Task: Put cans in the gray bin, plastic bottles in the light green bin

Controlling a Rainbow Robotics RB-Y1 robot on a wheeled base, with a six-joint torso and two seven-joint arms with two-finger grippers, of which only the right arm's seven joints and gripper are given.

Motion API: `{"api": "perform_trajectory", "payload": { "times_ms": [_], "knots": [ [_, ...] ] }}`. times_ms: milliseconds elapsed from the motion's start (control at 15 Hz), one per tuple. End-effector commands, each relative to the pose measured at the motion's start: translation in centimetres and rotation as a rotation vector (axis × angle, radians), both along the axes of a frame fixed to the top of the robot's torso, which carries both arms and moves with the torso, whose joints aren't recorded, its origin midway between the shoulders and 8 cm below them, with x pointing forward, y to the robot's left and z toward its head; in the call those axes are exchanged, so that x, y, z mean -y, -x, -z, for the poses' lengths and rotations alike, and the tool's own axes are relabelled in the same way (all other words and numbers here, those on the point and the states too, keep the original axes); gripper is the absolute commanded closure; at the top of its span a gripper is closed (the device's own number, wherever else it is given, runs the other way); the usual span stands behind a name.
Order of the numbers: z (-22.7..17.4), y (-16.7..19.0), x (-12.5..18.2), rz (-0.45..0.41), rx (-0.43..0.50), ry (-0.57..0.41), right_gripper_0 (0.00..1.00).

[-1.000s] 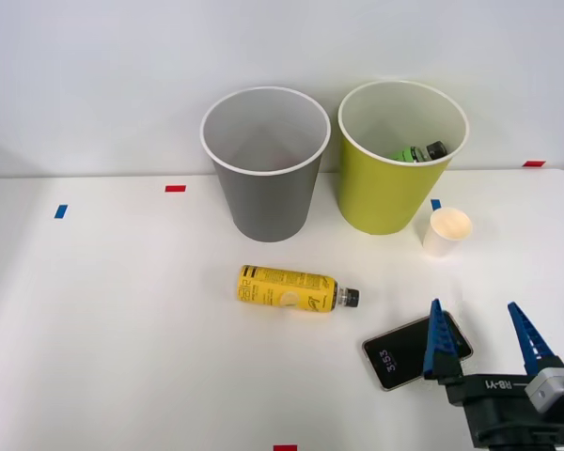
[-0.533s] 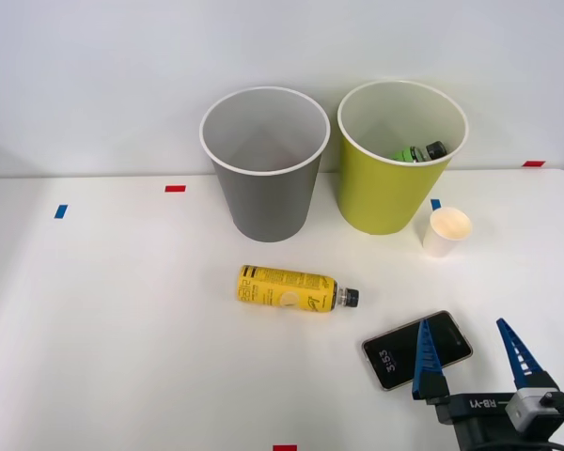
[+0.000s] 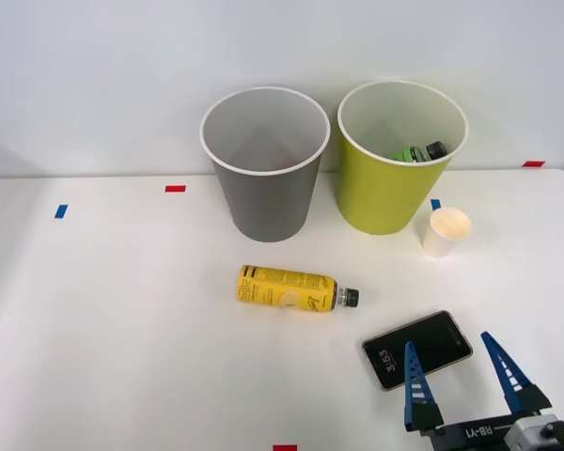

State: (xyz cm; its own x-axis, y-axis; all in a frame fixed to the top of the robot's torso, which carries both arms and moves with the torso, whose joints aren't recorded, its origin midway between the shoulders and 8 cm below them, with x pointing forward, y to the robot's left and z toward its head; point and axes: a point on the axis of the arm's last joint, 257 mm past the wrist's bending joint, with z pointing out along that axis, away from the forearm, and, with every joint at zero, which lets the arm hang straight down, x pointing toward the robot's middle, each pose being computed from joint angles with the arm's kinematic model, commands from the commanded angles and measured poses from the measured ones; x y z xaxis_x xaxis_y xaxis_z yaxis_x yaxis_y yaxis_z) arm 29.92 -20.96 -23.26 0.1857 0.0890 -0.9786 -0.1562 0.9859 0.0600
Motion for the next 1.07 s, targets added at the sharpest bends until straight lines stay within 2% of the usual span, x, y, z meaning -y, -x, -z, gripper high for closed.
{"api": "perform_trajectory", "payload": {
  "times_ms": [67, 467, 1067],
  "knots": [
    [1.1, 3.0, -0.6, -0.004, -0.017, 0.082, 0.0],
    [3.5, 6.9, -1.0, 0.049, -0.097, 0.195, 0.0],
    [4.1, 8.0, -0.4, 0.059, -0.126, 0.204, 0.0]
  ]
}}
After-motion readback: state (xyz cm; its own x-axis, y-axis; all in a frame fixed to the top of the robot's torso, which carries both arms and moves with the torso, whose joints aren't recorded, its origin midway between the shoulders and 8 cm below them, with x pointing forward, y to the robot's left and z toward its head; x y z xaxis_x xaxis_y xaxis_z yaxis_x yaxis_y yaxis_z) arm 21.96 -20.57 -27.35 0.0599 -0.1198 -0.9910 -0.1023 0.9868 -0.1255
